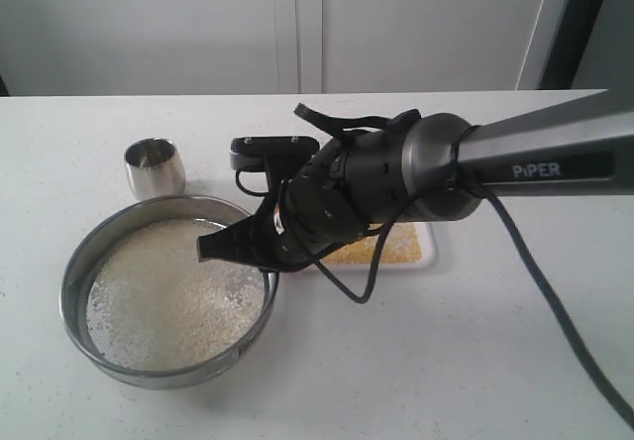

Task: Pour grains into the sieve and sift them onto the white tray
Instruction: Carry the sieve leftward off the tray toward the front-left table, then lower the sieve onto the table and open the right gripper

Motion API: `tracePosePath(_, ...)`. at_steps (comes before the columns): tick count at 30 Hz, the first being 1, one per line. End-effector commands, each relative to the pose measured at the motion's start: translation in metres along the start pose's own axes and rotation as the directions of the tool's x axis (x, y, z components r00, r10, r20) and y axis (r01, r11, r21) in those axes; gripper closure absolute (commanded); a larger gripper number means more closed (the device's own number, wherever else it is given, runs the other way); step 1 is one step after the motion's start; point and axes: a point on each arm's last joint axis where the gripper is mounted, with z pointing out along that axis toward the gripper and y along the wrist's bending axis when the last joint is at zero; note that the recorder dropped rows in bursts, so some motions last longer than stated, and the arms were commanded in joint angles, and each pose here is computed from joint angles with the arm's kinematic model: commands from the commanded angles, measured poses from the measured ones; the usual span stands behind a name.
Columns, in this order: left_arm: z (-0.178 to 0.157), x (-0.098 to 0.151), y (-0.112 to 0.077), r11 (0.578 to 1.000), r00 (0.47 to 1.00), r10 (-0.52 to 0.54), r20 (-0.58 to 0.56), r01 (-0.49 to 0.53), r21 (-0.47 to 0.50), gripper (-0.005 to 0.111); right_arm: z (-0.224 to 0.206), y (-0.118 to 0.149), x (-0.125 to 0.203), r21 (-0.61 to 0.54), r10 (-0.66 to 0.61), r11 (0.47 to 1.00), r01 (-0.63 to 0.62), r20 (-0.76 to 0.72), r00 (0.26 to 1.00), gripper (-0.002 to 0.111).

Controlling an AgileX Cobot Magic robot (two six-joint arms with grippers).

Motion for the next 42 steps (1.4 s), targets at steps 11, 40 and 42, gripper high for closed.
tracePosePath(11,-0.001,0.002,0.0,1.0,1.0,0.001,-0.003,-0.001,0.003,0.107,0.015,0.001,0.006,-0.011,-0.001,1.0,0.001,0.001,1.0,0.108)
tracePosePath(40,-0.001,0.002,0.0,1.0,1.0,0.001,-0.003,-0.001,0.003,0.107,0.014,-0.001,0.007,0.006,0.005,1.0,-0.005,-0.023,1.0,0.072)
tracePosePath(42,-0.001,0.002,0.0,1.0,1.0,0.001,-0.003,-0.001,0.003,0.107,0.007,0.0,0.005,0.007,0.007,1.0,-0.006,-0.017,1.0,0.072)
